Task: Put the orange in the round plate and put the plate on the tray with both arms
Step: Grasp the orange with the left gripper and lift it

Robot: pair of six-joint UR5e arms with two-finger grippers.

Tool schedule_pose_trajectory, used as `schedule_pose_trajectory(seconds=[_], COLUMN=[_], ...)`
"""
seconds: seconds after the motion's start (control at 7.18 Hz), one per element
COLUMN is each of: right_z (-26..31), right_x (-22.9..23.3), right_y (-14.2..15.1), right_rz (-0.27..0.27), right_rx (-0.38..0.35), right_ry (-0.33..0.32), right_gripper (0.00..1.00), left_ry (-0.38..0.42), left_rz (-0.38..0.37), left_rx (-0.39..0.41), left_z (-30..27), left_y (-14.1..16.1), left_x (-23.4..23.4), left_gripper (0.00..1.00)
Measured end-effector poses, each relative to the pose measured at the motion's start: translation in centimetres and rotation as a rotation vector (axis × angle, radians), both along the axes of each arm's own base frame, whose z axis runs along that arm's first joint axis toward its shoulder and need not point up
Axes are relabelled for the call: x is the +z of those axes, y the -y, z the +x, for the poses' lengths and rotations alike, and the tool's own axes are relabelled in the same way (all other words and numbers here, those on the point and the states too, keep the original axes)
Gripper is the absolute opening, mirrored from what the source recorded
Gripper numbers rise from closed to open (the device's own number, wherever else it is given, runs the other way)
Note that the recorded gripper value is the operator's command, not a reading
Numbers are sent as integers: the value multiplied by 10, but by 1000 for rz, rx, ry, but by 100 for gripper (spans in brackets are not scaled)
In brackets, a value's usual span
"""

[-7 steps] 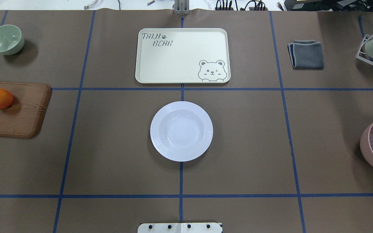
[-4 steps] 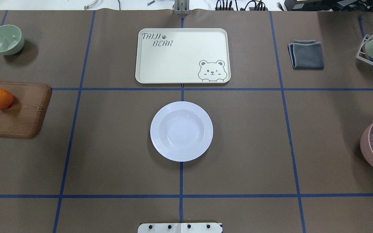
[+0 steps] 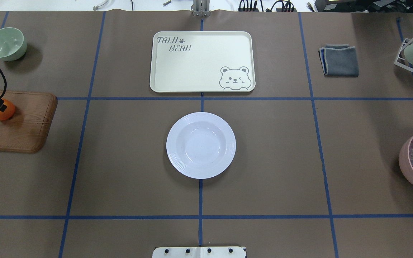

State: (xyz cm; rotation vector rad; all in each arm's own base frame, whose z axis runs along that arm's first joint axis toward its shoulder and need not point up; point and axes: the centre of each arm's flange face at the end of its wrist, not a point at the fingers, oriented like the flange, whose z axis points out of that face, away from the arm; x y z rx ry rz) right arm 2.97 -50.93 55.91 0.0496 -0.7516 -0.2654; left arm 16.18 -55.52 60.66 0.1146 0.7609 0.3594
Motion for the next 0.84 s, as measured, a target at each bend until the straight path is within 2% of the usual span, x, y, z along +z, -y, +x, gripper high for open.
schedule_pose_trajectory(seconds=[0.84], right_z=[-1], right_x=[-2], right_y=[1], right_rz=[3], right_rx=[0], right_ry=[1], right_gripper=[100], left_ry=[13], left_rz=[-32], left_rx=[8], left_z=[17], left_y=[21], left_x=[17], left_gripper=[98])
